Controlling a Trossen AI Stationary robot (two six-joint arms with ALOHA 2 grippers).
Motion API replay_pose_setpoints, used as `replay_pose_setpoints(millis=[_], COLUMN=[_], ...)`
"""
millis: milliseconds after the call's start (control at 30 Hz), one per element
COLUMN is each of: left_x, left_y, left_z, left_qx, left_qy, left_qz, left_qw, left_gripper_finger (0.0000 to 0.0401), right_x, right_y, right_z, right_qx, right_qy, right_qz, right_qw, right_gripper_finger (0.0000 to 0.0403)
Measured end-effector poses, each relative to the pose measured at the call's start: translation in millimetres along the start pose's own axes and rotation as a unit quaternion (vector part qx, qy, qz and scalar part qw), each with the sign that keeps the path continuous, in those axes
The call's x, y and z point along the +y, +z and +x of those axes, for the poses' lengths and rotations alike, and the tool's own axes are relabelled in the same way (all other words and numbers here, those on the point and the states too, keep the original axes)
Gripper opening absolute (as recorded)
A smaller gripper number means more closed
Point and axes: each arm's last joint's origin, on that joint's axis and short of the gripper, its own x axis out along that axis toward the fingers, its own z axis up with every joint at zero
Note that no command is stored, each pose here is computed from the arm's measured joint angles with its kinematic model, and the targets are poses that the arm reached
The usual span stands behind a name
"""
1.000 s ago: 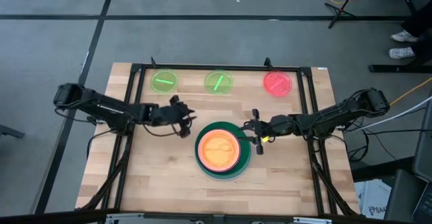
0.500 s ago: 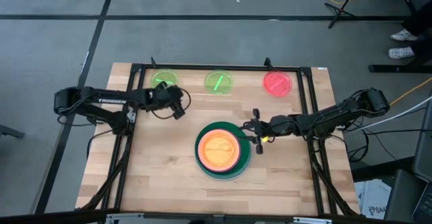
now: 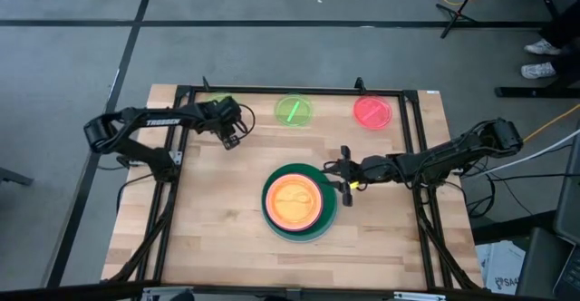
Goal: Stack plastic plates
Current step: Stack the left green transparent plate on top of the orange transparent plate
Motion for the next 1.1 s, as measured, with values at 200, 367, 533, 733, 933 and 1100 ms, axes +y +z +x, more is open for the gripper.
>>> replay_pose_setpoints(millis=[200, 367, 533, 733, 933, 1100], left_x=[9.1, 11.8, 15.5, 18.4, 18.4, 18.1], left_y=[1.3, 1.6, 2.2, 0.7, 1.0, 0.6], left_z=[10.7, 19.7, 29.9, 41.5, 43.3, 44.0], left_qx=[0.007, 0.017, 0.026, 0.045, 0.045, 0.046], left_qy=[0.012, 0.023, 0.040, 0.052, 0.052, 0.048], left_qz=[0.019, 0.042, 0.045, 0.047, 0.046, 0.057], left_qw=[1.000, 0.999, 0.998, 0.997, 0.997, 0.996], left_gripper_finger=[0.0117, 0.0117, 0.0117, 0.0117, 0.0092, 0.0030], right_x=[-0.5, -0.5, -1.0, -1.4, -3.1, -3.6], right_y=[-4.3, -3.4, -3.4, -3.4, -3.2, -3.2], right_z=[-0.1, -0.1, -0.1, -0.1, -0.2, -0.2], right_qx=[0.022, 0.017, 0.016, 0.017, 0.015, 0.015], right_qy=[-0.005, -0.005, -0.015, -0.019, -0.049, -0.058], right_qz=[0.006, 0.010, 0.008, -0.008, -0.015, -0.025], right_qw=[1.000, 1.000, 1.000, 1.000, 0.999, 0.998], right_gripper_finger=[0.0147, 0.0147, 0.0147, 0.0147, 0.0147, 0.0147])
